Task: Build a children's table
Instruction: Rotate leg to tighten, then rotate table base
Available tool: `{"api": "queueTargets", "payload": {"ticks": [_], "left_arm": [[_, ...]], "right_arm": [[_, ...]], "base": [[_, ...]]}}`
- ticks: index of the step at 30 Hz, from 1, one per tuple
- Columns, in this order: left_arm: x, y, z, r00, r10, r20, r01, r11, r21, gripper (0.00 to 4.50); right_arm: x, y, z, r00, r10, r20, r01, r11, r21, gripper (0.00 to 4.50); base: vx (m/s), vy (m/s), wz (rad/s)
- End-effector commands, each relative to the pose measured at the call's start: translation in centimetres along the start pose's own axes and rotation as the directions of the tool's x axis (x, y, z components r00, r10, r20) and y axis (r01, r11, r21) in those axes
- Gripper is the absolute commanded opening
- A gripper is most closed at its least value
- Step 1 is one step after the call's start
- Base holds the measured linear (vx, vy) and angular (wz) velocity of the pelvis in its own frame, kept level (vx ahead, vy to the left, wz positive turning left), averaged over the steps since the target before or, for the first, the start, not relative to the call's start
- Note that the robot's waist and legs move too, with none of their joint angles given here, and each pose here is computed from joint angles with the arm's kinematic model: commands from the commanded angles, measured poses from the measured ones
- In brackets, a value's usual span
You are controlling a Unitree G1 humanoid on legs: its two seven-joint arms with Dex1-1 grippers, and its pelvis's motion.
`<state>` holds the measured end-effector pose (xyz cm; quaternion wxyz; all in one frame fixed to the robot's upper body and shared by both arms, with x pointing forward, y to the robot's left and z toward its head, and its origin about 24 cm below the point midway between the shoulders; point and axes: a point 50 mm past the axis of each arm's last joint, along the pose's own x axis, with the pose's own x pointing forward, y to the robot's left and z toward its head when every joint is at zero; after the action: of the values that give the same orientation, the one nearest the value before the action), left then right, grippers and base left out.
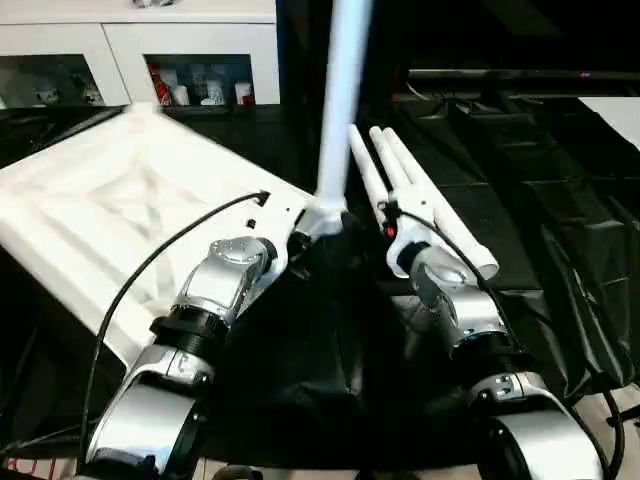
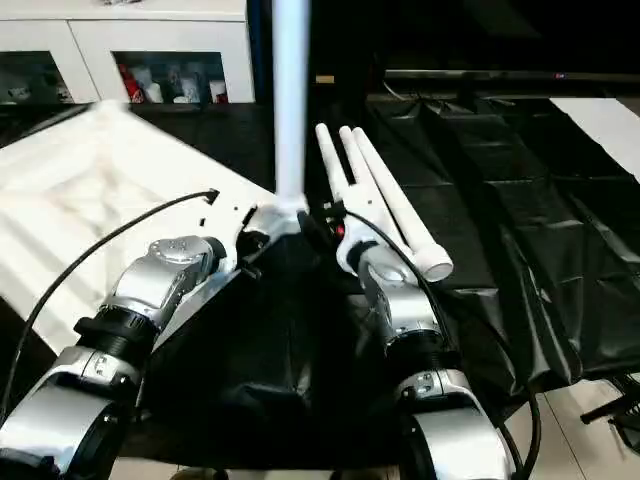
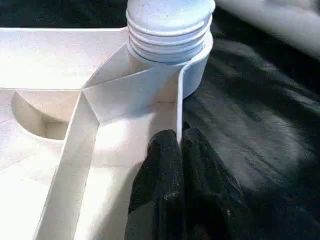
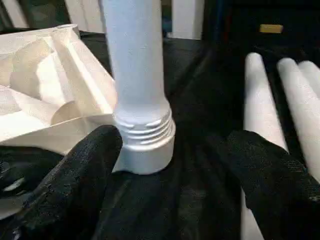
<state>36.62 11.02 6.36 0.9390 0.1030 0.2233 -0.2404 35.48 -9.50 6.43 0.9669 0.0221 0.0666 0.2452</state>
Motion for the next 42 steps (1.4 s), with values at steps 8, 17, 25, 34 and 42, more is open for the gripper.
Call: {"api": "queueTargets", "payload": {"ticks": [8,17,25,34,42], "left_arm": [[-0.9,0.8,3.2,0.986,0.009,0.169,-0.028,0.994,0.110,0.00],[-1.8,1.4,4.1,0.938,0.038,0.343,-0.059,0.997,0.050,0.65],[-5.4,7.6,3.8,0.915,0.282,0.289,-0.310,0.949,0.055,0.94],[-15.6,14.4,-1.8,0.675,0.738,0.016,-0.719,0.653,0.236,0.94],[-19.8,14.3,-5.2,0.554,0.804,-0.217,-0.662,0.583,0.470,0.94]], "right_arm": [[-0.9,0.5,-0.1,0.999,0.017,-0.051,-0.021,0.997,-0.079,3.89],[-0.4,2.7,-1.3,0.995,0.071,-0.070,-0.077,0.993,-0.086,3.92],[0.0,2.5,-2.5,0.981,0.039,-0.189,-0.058,0.993,-0.099,3.92],[0.4,2.6,-3.3,0.971,0.030,-0.237,-0.058,0.992,-0.114,3.92],[1.8,4.4,-3.1,0.964,0.086,-0.252,-0.117,0.987,-0.112,3.92]], "base": [[0.000,0.000,0.00],[0.000,0.000,0.00],[0.000,0.000,0.00],[0.000,0.000,0.00],[0.000,0.000,0.00]]}}
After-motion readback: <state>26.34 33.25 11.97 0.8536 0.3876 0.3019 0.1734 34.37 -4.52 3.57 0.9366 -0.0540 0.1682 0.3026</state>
